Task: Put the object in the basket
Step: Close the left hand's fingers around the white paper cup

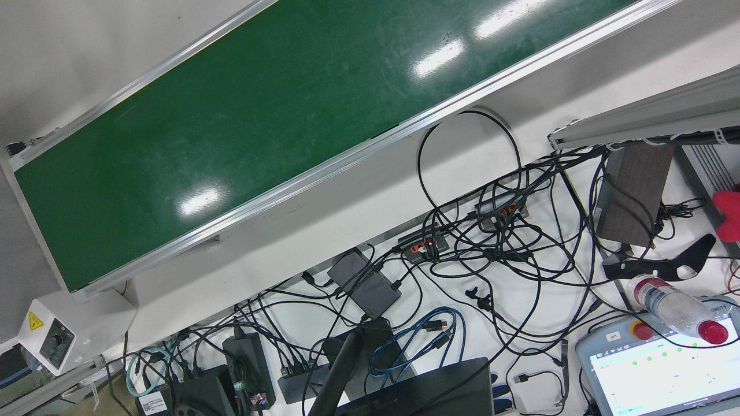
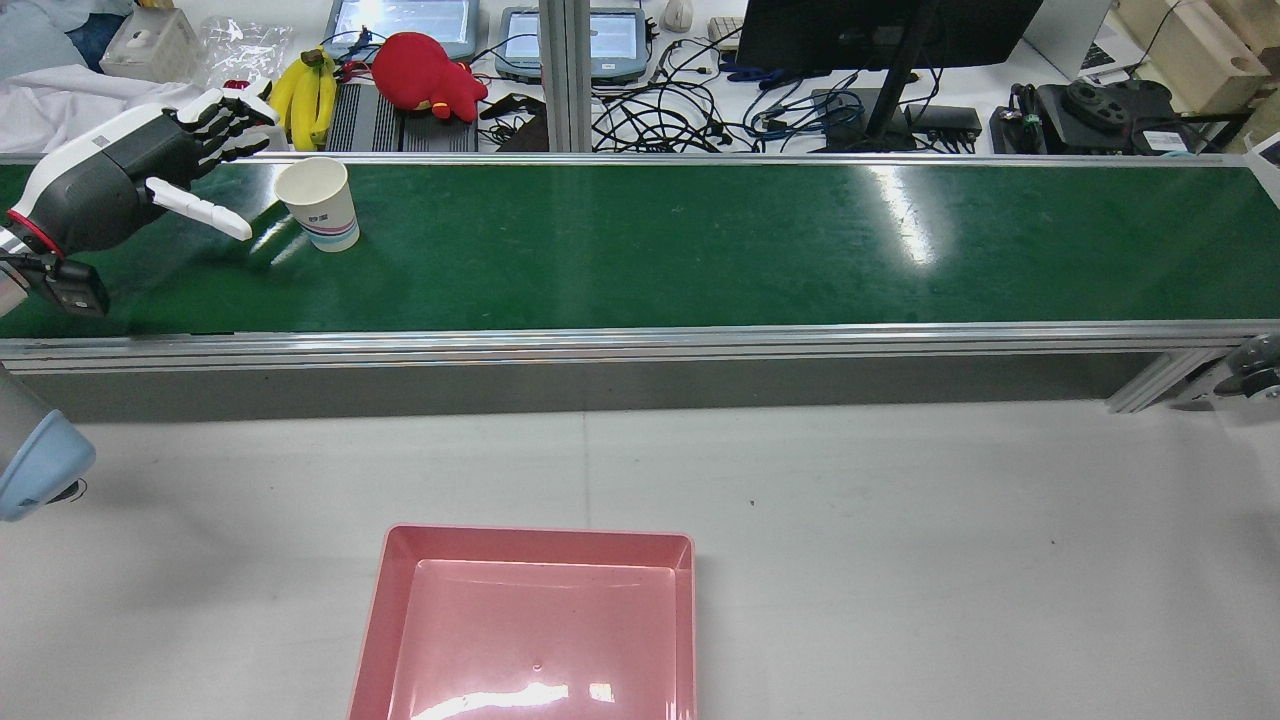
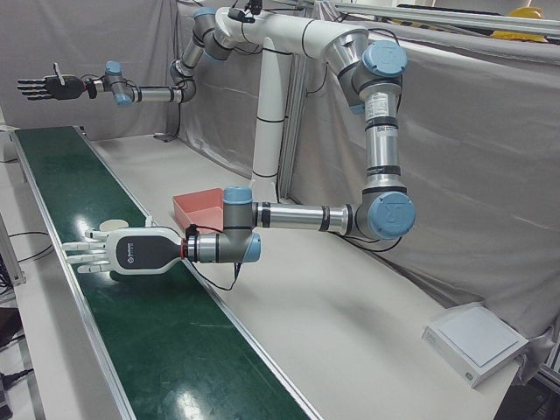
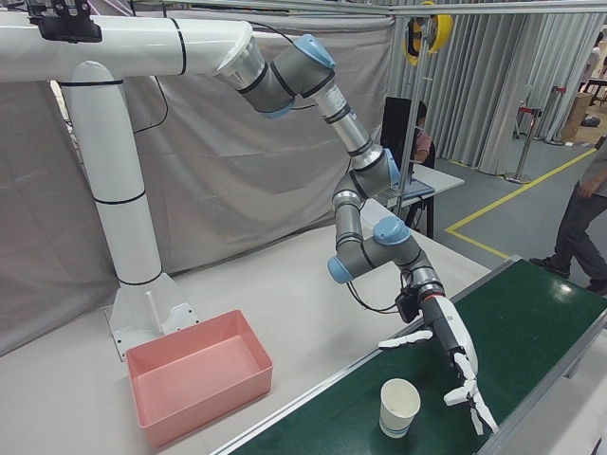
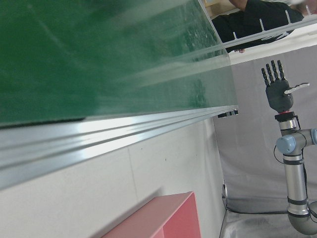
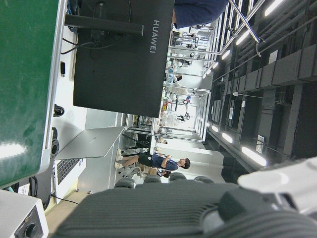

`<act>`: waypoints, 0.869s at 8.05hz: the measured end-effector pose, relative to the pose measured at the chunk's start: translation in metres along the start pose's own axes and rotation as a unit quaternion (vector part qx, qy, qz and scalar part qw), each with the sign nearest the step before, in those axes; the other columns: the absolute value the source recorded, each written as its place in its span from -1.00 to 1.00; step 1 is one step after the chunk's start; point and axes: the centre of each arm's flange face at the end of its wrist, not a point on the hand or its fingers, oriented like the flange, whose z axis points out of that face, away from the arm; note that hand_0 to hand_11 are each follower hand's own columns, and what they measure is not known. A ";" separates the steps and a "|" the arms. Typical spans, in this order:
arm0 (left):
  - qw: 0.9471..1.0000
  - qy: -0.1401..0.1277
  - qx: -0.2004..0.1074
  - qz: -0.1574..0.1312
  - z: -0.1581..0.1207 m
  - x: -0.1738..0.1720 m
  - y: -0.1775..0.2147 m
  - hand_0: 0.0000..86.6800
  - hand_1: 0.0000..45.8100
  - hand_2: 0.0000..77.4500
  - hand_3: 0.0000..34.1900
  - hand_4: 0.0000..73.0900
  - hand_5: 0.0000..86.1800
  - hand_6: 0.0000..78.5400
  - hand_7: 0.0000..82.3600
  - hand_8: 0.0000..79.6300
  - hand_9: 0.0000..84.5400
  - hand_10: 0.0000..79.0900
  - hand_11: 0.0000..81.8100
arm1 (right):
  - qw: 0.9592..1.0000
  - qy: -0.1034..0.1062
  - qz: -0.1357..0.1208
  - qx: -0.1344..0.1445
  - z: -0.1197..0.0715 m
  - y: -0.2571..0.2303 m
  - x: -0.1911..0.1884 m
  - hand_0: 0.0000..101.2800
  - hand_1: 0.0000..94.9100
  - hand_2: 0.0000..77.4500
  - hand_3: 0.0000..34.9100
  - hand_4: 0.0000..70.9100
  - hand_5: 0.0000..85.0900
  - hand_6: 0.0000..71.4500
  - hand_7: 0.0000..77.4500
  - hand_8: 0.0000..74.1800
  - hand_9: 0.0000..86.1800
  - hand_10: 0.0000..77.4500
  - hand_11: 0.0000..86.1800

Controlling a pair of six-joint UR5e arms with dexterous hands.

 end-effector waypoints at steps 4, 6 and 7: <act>1.000 0.010 0.009 0.001 0.001 0.002 -0.001 0.27 -0.24 -0.99 -0.75 -0.99 0.10 -0.96 -0.92 -0.93 -0.99 -0.88 -0.79 | 1.000 0.000 0.000 0.000 0.000 0.000 0.000 -1.00 -1.00 -0.99 -1.00 -1.00 -1.00 -1.00 -0.99 -1.00 -1.00 -1.00 -1.00; 1.000 0.009 0.010 0.007 0.002 -0.001 -0.002 0.27 -0.36 -0.99 -0.75 -0.99 0.05 -0.96 -0.93 -0.95 -0.99 -0.88 -0.77 | 1.000 0.000 0.000 0.000 0.000 0.000 0.000 -1.00 -1.00 -0.99 -1.00 -1.00 -1.00 -1.00 -0.99 -1.00 -1.00 -1.00 -1.00; 1.000 0.007 0.011 0.011 0.003 -0.005 -0.001 0.27 -0.29 -0.99 -0.75 -0.99 -0.01 -0.96 -0.93 -0.93 -0.99 -0.88 -0.77 | 1.000 0.000 0.000 0.000 0.000 0.000 0.000 -1.00 -1.00 -0.99 -1.00 -1.00 -1.00 -1.00 -0.99 -1.00 -1.00 -1.00 -1.00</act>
